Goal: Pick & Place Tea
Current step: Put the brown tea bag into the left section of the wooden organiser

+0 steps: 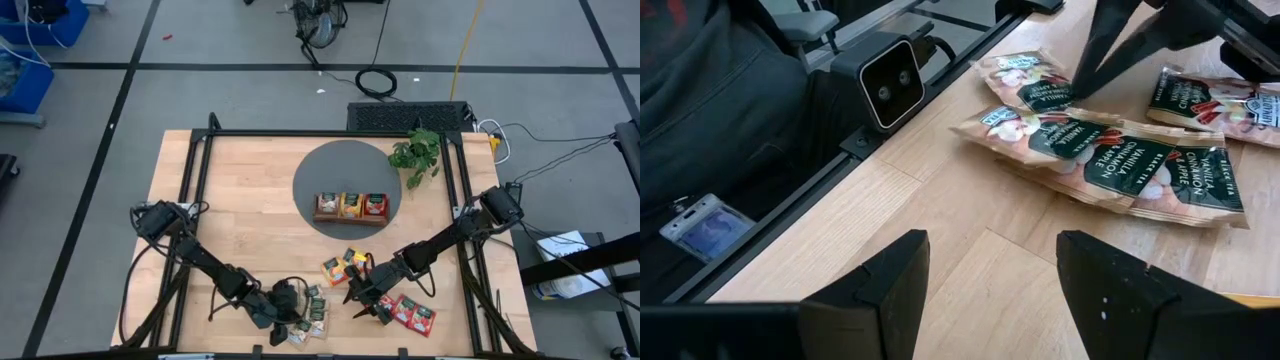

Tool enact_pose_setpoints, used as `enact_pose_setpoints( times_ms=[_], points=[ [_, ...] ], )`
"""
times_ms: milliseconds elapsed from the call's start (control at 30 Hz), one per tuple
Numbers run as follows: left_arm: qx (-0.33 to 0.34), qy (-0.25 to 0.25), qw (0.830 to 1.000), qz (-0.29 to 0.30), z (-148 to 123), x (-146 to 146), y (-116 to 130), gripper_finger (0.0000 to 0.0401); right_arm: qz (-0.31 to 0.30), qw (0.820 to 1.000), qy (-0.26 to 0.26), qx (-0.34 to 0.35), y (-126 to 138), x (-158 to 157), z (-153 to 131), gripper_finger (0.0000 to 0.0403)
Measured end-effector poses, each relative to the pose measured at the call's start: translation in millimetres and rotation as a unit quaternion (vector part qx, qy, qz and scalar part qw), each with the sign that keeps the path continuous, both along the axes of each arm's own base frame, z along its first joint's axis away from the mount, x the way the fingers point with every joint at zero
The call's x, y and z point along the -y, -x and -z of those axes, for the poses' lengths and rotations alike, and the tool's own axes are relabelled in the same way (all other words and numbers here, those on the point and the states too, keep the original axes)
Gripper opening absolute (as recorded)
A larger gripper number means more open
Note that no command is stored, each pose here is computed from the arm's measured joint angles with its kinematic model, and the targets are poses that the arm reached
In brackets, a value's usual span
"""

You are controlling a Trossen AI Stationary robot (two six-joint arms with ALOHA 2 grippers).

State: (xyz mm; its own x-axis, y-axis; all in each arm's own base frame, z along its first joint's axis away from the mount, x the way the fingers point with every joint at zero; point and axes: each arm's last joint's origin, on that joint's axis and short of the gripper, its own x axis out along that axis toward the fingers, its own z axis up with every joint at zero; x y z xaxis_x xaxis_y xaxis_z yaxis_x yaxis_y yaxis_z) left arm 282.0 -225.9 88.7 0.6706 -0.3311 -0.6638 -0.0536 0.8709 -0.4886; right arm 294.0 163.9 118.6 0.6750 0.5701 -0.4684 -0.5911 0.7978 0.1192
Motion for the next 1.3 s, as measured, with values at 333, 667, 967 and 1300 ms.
enact_pose_setpoints(
  times_ms=[333, 667, 967, 1300],
  points=[
    [0.019, -0.032, 0.999, 0.014, -27, -5, 5, 0.0004, 0.000, 1.000, 0.000, 0.000, 0, 0, 0, 0.0203],
    [0.054, -0.084, 0.995, -0.019, -70, -19, 15, 0.0003, 0.000, 1.000, 0.004, -0.006, 1, 0, 1, 0.0203],
    [0.123, -0.196, 0.972, -0.046, -85, -27, 13, 0.0002, 0.055, 0.998, 0.032, 0.010, -2, 4, 1, 0.0203],
    [0.184, -0.298, 0.936, -0.028, -93, -24, 13, 0.0002, 0.059, 0.997, 0.028, 0.040, -6, 8, -6, 0.0203]
  ],
)
